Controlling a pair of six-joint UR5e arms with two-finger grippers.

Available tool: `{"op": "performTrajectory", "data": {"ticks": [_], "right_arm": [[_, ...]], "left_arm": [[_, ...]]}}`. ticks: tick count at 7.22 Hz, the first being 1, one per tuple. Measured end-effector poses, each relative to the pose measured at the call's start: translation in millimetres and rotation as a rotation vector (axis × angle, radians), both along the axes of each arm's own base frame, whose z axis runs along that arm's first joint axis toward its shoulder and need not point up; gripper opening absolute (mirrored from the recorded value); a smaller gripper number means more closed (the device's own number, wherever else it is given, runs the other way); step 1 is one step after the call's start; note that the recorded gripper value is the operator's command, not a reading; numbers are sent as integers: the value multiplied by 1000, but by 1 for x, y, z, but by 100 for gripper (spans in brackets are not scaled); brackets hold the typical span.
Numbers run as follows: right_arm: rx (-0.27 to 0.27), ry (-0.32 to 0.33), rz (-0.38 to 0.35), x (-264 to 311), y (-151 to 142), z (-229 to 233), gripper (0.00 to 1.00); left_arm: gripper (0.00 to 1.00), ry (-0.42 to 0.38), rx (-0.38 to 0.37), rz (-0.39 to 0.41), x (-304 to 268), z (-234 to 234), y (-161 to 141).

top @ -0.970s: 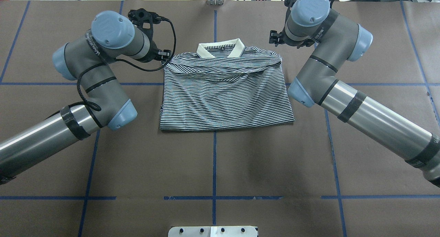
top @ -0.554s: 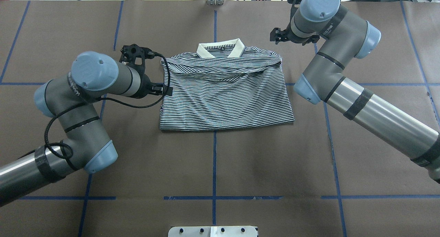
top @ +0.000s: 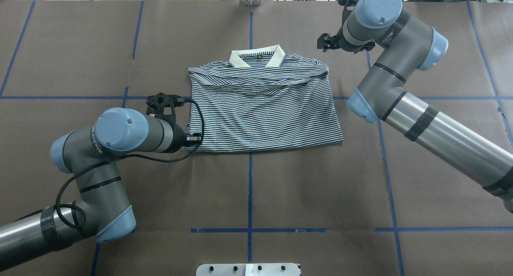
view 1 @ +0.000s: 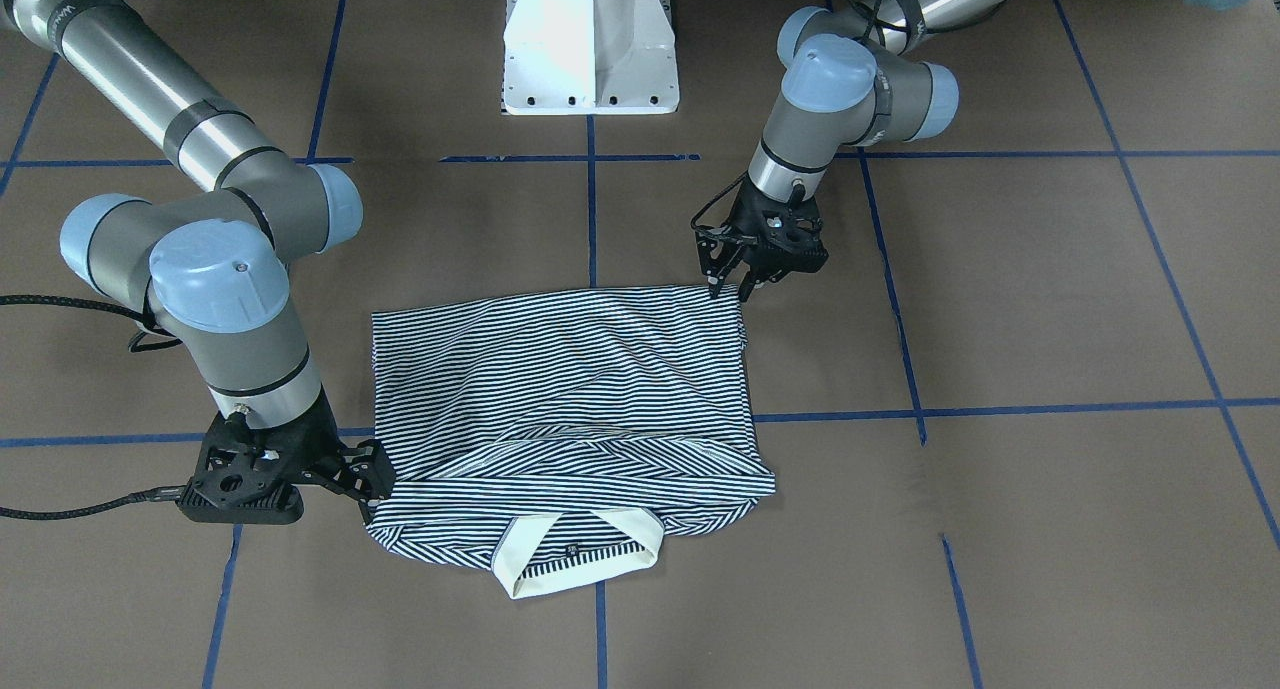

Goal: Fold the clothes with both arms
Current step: 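Move the left gripper to the folded shirt's side nearest it while the right gripper withdraws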

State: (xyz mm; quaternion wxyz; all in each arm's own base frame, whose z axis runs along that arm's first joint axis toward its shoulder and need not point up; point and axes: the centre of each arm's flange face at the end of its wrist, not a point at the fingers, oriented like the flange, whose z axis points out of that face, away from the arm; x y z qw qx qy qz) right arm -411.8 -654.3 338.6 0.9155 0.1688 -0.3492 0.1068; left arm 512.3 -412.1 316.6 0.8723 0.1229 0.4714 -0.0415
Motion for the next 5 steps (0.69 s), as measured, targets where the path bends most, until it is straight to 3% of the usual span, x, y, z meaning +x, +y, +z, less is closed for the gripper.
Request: {"op": "performTrajectory", "data": {"ticks": [1, 3, 5], "right_arm": [[0, 0, 0, 0, 0, 0, 100], [-1, -1, 0, 0, 0, 1, 100], [-1, 0, 0, 0, 0, 1, 100]], "left_arm": [[45, -4, -6, 1, 3, 3, 3], [0, -8, -9, 4, 6, 5, 5], [0, -10, -7, 20, 12, 6, 13]]}}
